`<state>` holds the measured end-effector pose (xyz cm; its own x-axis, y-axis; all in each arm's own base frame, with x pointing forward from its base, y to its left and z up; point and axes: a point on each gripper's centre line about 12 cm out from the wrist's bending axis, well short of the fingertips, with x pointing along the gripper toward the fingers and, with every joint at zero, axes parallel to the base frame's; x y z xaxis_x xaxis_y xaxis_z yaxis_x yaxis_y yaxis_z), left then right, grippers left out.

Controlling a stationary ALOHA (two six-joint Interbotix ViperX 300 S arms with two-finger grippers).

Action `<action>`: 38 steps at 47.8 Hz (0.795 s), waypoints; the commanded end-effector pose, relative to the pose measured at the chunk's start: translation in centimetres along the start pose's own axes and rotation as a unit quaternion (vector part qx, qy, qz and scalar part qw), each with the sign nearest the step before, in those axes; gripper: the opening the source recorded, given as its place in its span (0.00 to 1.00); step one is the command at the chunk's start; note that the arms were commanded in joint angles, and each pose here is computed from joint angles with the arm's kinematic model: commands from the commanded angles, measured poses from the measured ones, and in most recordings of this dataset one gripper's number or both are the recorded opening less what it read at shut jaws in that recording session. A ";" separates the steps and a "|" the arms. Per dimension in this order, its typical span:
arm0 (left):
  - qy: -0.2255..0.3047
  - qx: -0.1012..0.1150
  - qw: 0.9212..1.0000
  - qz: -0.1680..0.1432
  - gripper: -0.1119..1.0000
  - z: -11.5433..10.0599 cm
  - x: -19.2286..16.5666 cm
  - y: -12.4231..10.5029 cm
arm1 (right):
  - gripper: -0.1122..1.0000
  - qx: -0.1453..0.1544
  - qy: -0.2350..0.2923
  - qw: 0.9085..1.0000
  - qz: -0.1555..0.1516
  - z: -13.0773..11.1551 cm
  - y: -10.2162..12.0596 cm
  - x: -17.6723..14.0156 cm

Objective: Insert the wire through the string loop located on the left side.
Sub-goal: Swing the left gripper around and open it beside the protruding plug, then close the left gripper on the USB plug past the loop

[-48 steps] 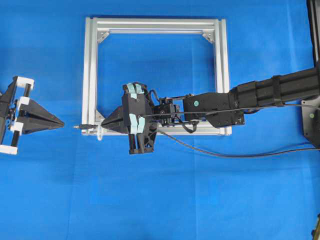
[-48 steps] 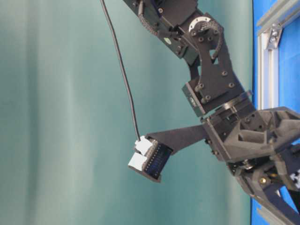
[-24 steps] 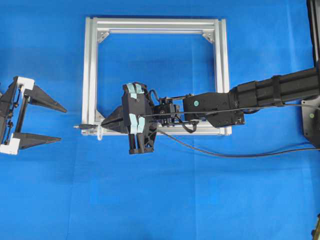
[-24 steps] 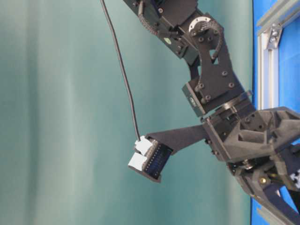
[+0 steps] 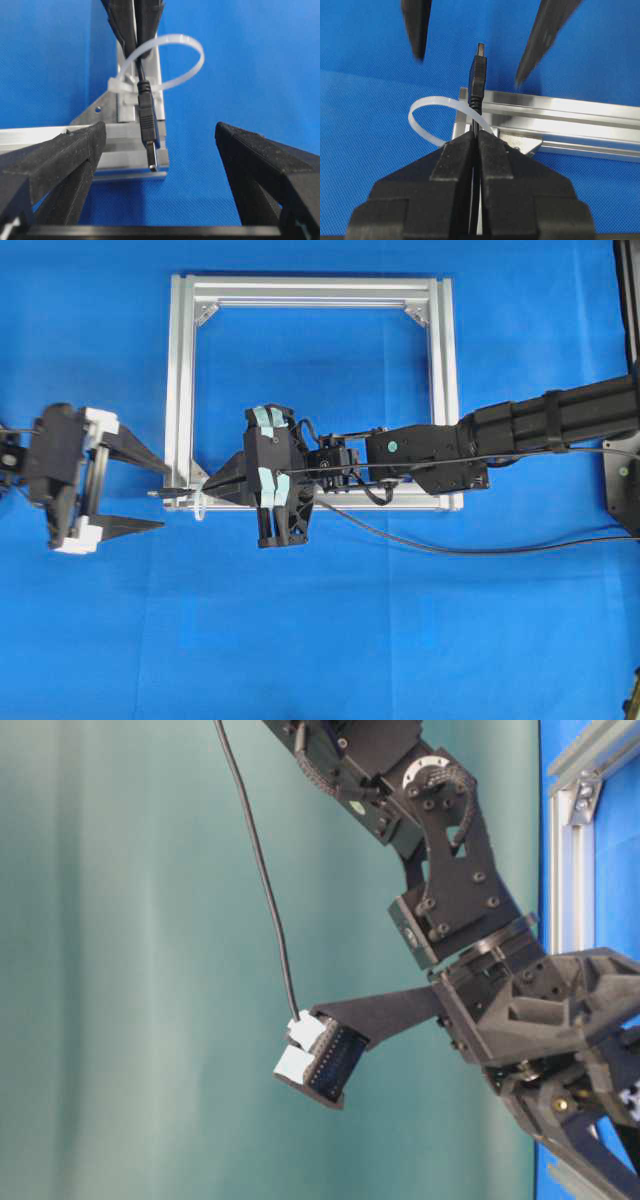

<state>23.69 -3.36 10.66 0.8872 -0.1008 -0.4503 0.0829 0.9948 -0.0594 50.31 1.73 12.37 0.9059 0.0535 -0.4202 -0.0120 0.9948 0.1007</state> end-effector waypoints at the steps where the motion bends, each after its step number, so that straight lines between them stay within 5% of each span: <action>1: -0.014 -0.001 1.000 0.001 0.91 0.6 0.9 0.0 | 0.10 0.000 -0.017 1.000 0.000 1.4 -0.1 -0.3; 38: -0.023 0.000 1.000 0.001 0.90 0.7 0.6 0.0 | 0.10 0.000 -0.017 1.000 0.000 1.4 -0.1 -0.3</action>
<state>24.30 -3.43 10.47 0.8962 -0.0997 -0.4324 0.0828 0.9949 -0.0579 50.31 1.65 12.37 0.9059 0.0521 -0.4202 -0.0105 0.9949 0.1007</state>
